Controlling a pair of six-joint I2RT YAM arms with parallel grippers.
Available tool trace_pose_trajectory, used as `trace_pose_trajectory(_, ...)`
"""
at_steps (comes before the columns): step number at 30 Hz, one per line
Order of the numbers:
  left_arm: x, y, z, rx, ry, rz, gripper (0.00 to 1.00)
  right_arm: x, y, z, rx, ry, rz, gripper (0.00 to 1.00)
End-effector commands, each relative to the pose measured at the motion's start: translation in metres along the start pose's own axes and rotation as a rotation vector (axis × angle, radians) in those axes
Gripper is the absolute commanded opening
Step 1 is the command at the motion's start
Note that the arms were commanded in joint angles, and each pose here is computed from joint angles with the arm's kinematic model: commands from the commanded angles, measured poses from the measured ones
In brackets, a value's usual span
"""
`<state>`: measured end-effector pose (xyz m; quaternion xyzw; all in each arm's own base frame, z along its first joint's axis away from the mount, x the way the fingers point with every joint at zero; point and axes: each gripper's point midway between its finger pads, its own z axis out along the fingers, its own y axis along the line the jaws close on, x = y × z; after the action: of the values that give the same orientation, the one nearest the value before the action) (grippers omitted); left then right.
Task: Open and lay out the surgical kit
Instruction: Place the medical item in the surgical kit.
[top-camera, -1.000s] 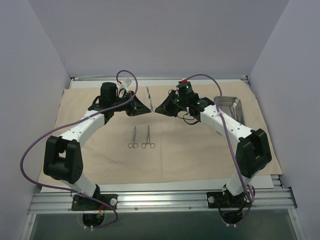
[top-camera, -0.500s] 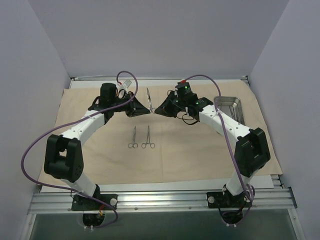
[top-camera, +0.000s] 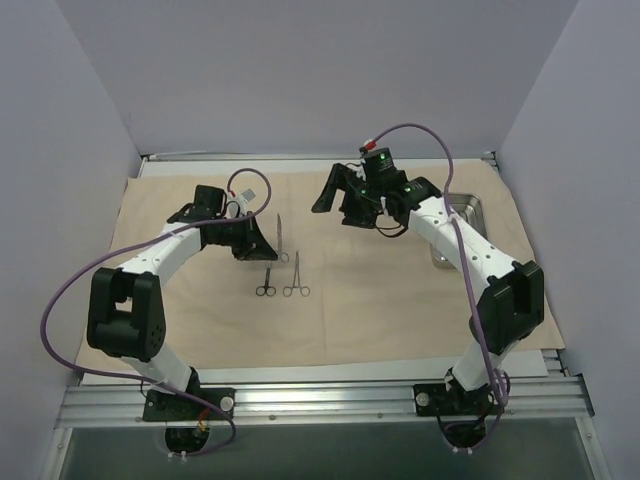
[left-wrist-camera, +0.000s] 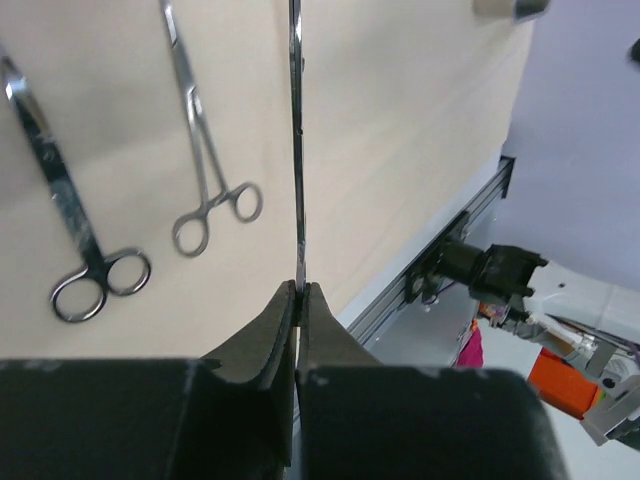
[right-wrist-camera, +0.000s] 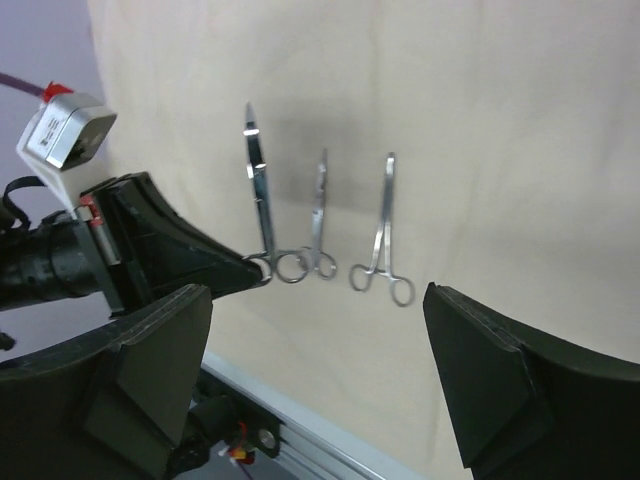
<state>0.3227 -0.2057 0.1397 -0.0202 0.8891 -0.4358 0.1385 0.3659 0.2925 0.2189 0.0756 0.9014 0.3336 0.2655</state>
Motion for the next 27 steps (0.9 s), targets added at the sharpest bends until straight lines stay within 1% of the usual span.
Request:
trace_pose_trajectory(1,0.032,0.027,-0.011,-0.079,0.113,0.038,0.02,-0.010,-0.045,-0.034,0.110,-0.013,-0.076,0.91)
trace_pose_trajectory(2,0.039,0.033,-0.013,-0.091,0.138,0.016,0.02,-0.005,-0.058,-0.035,0.125,0.008,-0.074,0.91)
trace_pose_trajectory(3,0.042,0.035,-0.014,-0.095,0.148,0.015,0.02,-0.013,-0.068,-0.045,0.128,-0.011,-0.085,0.91)
trace_pose_trajectory(6,0.052,0.050,-0.017,-0.145,0.189,0.001,0.02,-0.016,-0.086,-0.059,0.149,-0.020,-0.090,0.91)
trace_pose_trajectory(9,0.058,0.064,-0.019,-0.179,0.216,-0.006,0.02,-0.015,-0.094,-0.065,0.158,-0.011,-0.120,0.91)
trace_pose_trajectory(12,0.057,0.067,-0.014,-0.160,0.234,0.001,0.02,-0.009,-0.098,-0.064,0.141,0.002,-0.106,0.91)
trace_pose_trajectory(14,0.058,0.074,-0.009,-0.174,0.258,-0.024,0.02,-0.005,-0.097,-0.063,0.125,0.003,-0.087,0.91)
trace_pose_trajectory(18,0.056,0.081,-0.004,-0.167,0.267,-0.022,0.02,-0.002,-0.100,-0.064,0.125,0.010,-0.093,0.91)
trace_pose_trajectory(22,0.049,0.080,-0.003,-0.154,0.250,-0.008,0.02,-0.006,-0.109,-0.069,0.146,0.004,-0.100,0.91)
trace_pose_trajectory(27,0.048,0.082,0.001,-0.145,0.252,-0.013,0.02,-0.009,-0.115,-0.066,0.141,0.007,-0.081,0.91)
